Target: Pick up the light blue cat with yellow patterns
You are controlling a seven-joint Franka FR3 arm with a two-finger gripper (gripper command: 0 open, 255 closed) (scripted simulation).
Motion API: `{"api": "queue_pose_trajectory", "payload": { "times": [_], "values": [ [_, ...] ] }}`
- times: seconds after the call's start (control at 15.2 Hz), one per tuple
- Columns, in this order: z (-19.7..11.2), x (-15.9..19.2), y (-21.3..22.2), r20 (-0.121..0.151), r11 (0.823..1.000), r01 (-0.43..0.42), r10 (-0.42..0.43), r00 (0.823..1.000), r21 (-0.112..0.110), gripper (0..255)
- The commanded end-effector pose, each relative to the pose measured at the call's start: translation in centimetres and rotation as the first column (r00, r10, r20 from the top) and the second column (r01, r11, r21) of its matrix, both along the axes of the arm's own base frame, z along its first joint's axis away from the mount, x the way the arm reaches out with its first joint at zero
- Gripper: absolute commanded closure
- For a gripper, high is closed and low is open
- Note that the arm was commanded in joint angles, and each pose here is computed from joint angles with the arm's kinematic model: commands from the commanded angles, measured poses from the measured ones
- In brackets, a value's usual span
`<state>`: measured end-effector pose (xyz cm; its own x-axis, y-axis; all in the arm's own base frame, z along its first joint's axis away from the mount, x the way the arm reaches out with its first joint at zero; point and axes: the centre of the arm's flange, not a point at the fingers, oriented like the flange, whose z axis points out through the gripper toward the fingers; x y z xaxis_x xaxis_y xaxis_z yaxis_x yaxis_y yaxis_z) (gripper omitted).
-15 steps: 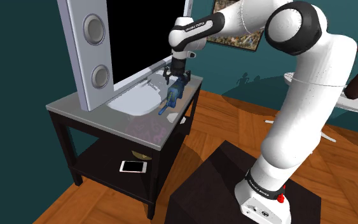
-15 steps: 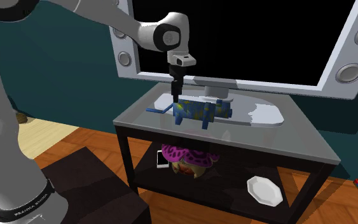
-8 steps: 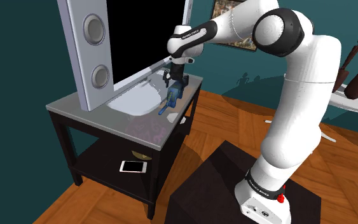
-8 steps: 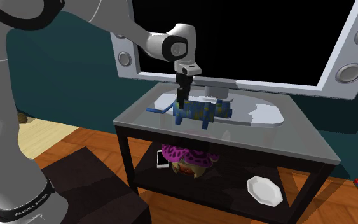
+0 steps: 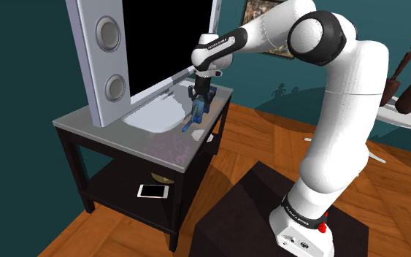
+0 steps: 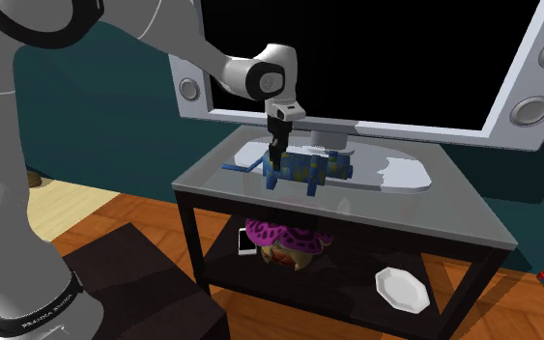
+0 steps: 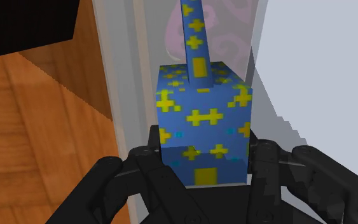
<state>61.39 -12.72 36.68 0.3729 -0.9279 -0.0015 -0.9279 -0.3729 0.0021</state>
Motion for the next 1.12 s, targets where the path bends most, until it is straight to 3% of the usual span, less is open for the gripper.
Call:
{"api": "queue_pose_trajectory", "payload": {
  "times": [0.0, 0.33, 1.06],
  "values": [
    [-0.1, 0.0, 0.0, -0.001, 1.000, 0.000, 0.000, 1.000, 0.000, 255],
    [-0.1, 0.0, -0.1, -0.001, 1.000, 0.000, 0.000, 1.000, 0.000, 255],
    [5.7, 0.0, -0.1, -0.001, 1.000, 0.000, 0.000, 1.000, 0.000, 255]
  ]
}}
